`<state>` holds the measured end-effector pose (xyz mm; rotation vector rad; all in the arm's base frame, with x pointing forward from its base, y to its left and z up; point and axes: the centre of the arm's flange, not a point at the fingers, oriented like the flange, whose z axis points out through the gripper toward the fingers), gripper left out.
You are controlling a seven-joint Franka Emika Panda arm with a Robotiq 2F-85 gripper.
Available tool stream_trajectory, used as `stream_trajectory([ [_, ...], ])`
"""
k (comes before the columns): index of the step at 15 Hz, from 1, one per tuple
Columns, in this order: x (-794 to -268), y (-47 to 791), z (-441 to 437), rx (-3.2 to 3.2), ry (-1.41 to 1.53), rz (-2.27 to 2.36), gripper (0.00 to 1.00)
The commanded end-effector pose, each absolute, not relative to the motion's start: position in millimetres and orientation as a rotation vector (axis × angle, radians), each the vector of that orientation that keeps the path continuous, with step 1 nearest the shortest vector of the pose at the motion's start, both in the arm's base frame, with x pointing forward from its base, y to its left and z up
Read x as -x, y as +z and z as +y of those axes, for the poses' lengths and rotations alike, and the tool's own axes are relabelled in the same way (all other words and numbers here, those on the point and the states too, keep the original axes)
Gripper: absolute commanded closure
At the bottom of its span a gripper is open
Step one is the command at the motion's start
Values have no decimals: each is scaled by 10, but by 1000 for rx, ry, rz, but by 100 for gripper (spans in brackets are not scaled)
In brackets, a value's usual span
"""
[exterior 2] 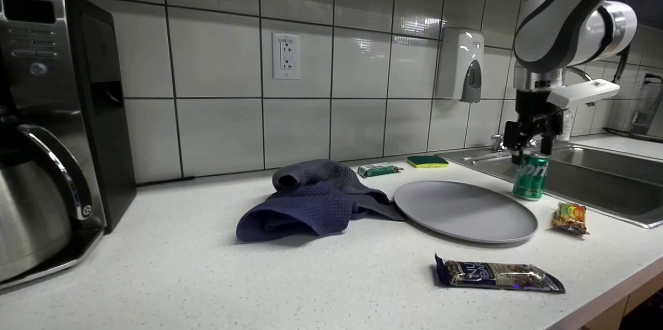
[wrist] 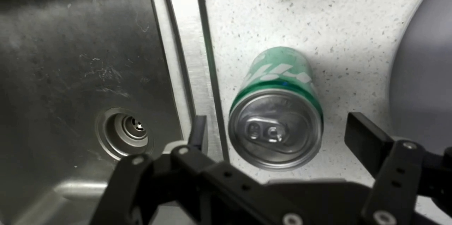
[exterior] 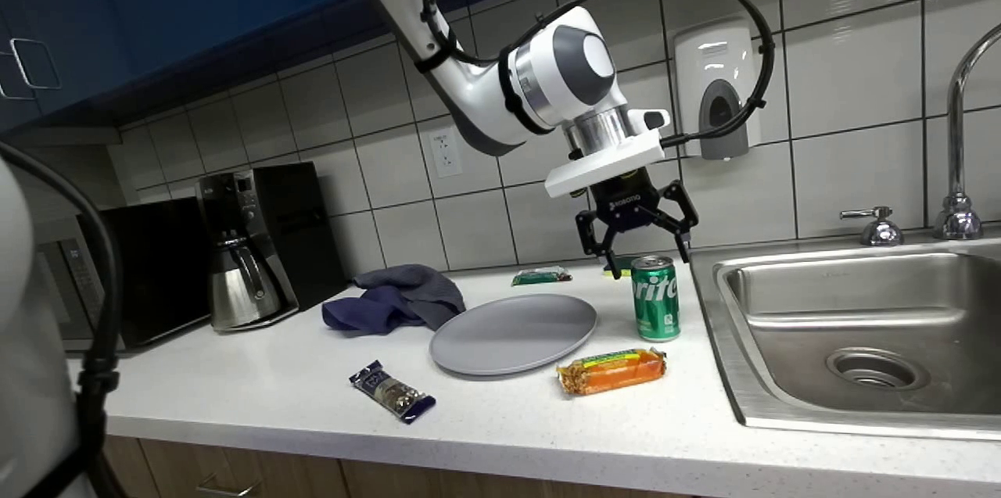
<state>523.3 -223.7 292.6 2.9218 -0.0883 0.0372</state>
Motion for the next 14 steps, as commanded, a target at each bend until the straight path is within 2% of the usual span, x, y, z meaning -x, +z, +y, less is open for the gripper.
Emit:
stream_trajectory([
  [1, -5028, 3144, -2028, -2918, 69, -67, 0],
  [9, -4718, 3407, -1756, -2855, 105, -46, 0],
  [14, -4567, 3348, -1708, -2794, 81, -267, 0],
])
